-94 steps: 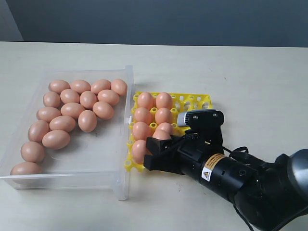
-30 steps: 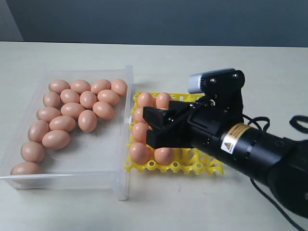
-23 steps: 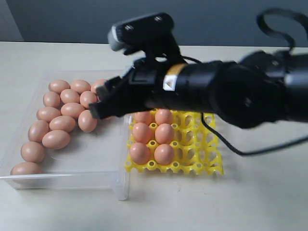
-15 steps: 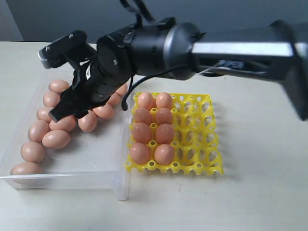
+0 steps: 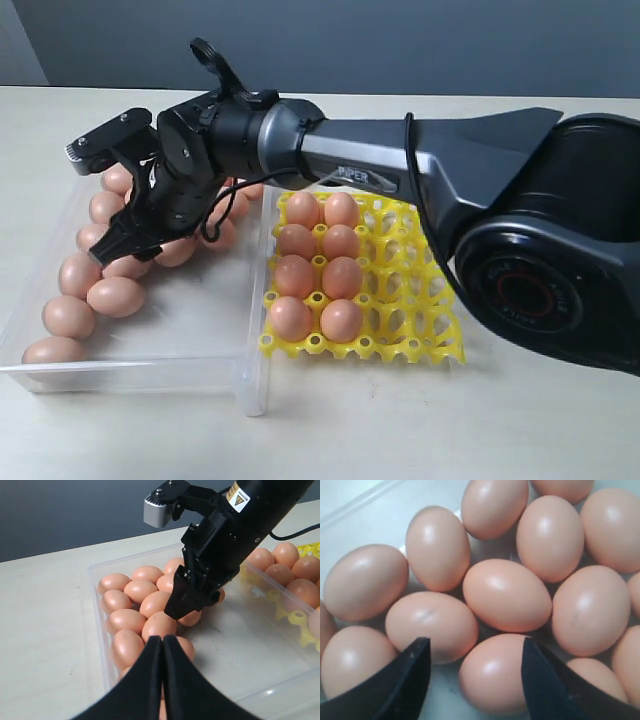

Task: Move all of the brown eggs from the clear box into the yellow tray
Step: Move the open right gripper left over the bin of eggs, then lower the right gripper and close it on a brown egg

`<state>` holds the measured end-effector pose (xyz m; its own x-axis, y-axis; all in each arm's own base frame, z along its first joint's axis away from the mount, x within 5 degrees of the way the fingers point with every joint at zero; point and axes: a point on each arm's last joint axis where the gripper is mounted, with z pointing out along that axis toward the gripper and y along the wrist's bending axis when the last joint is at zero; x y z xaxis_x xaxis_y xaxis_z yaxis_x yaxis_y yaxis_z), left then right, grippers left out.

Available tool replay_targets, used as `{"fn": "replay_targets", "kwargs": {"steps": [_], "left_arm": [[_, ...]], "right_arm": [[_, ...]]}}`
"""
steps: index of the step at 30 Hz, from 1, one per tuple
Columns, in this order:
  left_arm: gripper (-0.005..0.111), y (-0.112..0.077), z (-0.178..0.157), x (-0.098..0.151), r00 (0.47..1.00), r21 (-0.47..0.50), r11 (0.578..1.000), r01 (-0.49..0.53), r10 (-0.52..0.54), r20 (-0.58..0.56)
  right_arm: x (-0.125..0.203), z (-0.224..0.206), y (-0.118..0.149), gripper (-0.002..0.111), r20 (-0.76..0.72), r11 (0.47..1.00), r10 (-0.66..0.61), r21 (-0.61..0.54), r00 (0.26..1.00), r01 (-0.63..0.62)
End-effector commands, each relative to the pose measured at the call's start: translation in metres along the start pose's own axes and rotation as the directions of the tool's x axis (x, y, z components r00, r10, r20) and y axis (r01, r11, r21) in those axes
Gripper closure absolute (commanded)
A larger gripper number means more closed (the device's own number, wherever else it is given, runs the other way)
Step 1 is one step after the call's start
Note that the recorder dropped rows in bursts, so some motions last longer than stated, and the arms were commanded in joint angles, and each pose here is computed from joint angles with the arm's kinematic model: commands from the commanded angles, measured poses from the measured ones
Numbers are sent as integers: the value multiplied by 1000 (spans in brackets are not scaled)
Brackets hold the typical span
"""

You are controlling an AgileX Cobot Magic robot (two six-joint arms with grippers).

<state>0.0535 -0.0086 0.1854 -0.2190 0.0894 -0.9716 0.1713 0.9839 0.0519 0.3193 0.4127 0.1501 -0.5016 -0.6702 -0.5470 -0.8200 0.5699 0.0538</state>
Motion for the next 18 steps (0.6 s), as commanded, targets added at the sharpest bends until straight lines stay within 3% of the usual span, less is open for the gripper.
{"fn": "replay_targets", "kwargs": {"steps": [1, 10, 18], "left_arm": [[106, 0, 0, 0, 1000, 1, 1000, 1, -1, 11], [106, 0, 0, 0, 1000, 1, 1000, 1, -1, 11], [106, 0, 0, 0, 1000, 1, 1000, 1, -1, 11]], "right_arm": [[15, 21, -2, 55, -109, 1000, 15, -7, 994, -16], [4, -10, -1, 55, -125, 997, 74, 10, 989, -74], [9, -3, -7, 55, -135, 995, 83, 70, 987, -74]]}}
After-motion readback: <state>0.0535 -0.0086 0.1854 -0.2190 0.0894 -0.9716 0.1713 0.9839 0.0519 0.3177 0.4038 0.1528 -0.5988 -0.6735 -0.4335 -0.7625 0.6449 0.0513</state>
